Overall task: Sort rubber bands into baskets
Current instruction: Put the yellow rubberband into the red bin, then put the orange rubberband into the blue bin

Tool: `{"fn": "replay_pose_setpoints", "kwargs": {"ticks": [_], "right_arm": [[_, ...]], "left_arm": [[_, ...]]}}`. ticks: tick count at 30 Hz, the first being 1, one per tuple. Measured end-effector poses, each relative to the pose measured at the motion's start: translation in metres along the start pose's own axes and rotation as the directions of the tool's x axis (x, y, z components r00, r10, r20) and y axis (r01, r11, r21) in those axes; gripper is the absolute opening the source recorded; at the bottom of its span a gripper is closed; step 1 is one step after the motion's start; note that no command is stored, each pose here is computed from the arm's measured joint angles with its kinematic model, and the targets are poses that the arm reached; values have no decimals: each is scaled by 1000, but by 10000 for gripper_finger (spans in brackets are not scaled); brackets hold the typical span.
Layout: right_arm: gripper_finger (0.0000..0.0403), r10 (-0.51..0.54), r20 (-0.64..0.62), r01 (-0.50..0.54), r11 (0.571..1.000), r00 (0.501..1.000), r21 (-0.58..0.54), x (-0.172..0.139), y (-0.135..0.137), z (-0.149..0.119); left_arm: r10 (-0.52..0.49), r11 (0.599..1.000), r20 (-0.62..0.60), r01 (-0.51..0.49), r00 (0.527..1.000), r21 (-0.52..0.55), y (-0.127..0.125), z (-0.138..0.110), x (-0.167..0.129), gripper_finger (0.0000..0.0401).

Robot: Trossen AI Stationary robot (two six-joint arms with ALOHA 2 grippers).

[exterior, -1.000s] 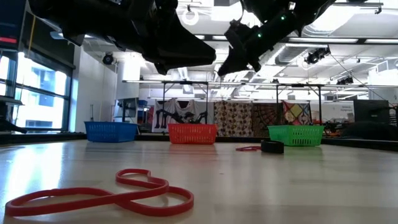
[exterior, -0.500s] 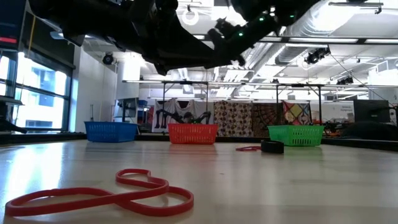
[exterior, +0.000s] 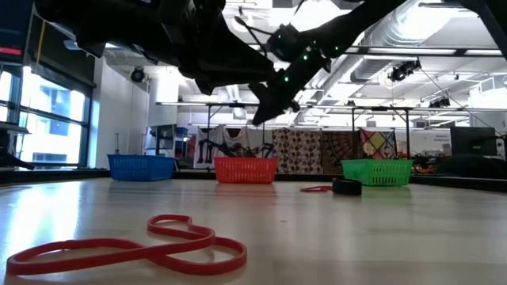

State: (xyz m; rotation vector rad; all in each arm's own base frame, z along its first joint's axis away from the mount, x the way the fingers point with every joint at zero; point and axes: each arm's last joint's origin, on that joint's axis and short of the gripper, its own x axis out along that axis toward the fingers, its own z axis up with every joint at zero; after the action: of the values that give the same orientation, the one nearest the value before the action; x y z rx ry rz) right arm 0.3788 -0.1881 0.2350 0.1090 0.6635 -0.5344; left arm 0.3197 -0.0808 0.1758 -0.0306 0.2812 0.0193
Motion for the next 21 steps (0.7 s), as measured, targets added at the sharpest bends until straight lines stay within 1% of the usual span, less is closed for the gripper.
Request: {"fn": "replay_pose_setpoints", "kwargs": {"ticks": [5,12,15,21], "right_arm": [[0,-1,-38,2,1000,999,29,10,-4,-8],[4,-5,-71,5,1000,997,5,10,-6,-11],[28,-2,-69,2,1000,998,2,9,-5,-10],[111,6,-82,-7,1000,997,-6,8,0,-11]], "left_arm": [[0,1000,0,0,1000,0,0,0,0,104],[0,1000,6,0,1000,-2,0,1,0,104],[0,1000,6,0,1000,-2,0,1,0,104],[0,1000,6,0,1000,-2,0,1,0,104]]}}
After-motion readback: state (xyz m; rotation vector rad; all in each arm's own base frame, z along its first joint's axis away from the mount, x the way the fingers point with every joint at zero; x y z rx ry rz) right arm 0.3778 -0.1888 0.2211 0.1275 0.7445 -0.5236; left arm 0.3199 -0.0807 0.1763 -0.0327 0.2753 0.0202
